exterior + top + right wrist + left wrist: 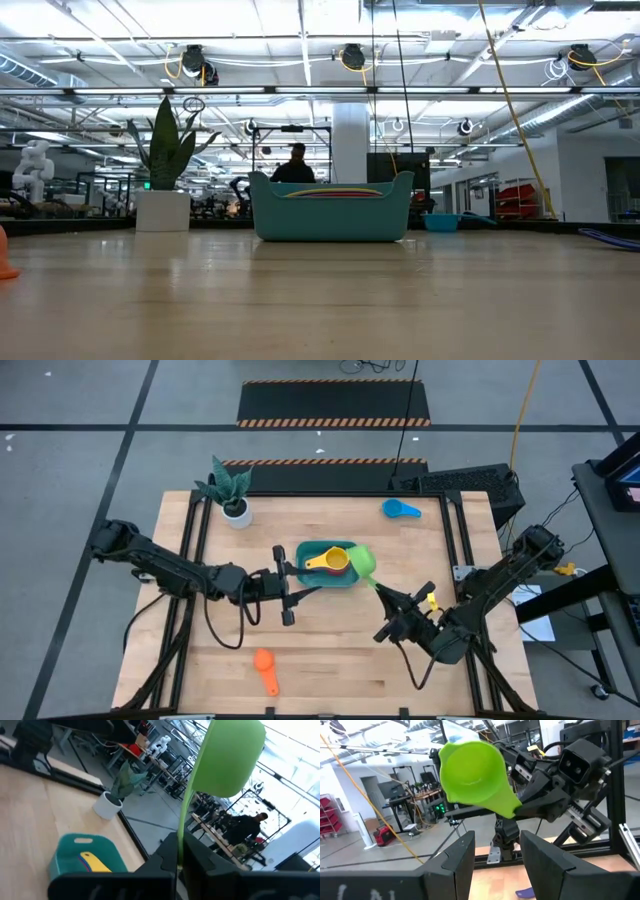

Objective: Nest measuring cups in basket
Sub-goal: Stack the green measuring cup on top of the yellow measuring cup inside the light blue bin

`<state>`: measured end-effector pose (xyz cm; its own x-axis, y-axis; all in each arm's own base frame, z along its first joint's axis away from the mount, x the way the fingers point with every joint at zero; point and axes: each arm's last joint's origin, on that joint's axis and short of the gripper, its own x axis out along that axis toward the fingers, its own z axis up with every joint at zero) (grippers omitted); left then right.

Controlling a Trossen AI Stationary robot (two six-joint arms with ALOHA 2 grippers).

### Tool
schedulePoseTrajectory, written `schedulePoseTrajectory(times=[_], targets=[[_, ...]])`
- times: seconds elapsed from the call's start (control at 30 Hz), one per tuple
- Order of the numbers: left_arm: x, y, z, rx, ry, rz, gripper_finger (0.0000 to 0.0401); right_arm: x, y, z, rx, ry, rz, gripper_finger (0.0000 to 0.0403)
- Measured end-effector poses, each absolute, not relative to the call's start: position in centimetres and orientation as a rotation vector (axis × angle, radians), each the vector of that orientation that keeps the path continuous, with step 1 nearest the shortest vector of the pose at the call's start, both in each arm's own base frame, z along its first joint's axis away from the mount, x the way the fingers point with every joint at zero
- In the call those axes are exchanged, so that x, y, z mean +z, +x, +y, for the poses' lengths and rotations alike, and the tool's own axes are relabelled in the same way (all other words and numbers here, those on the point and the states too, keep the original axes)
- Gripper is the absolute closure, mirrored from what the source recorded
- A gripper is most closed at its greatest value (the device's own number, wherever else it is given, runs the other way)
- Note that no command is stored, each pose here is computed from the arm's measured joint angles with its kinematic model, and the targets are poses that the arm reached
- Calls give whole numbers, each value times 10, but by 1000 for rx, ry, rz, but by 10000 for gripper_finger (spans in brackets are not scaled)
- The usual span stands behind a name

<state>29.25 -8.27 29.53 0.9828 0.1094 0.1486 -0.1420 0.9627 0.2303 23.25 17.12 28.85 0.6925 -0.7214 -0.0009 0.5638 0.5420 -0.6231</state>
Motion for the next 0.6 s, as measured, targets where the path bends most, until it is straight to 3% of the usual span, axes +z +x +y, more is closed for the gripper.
schedulePoseTrajectory(times=[0.37, 0.6], targets=[[307, 294, -95, 86, 272, -98, 240, 296, 198, 146, -586, -297, 77, 402], [308, 294, -97, 87, 339, -107, 240, 291, 173, 124, -562, -139, -27, 402]])
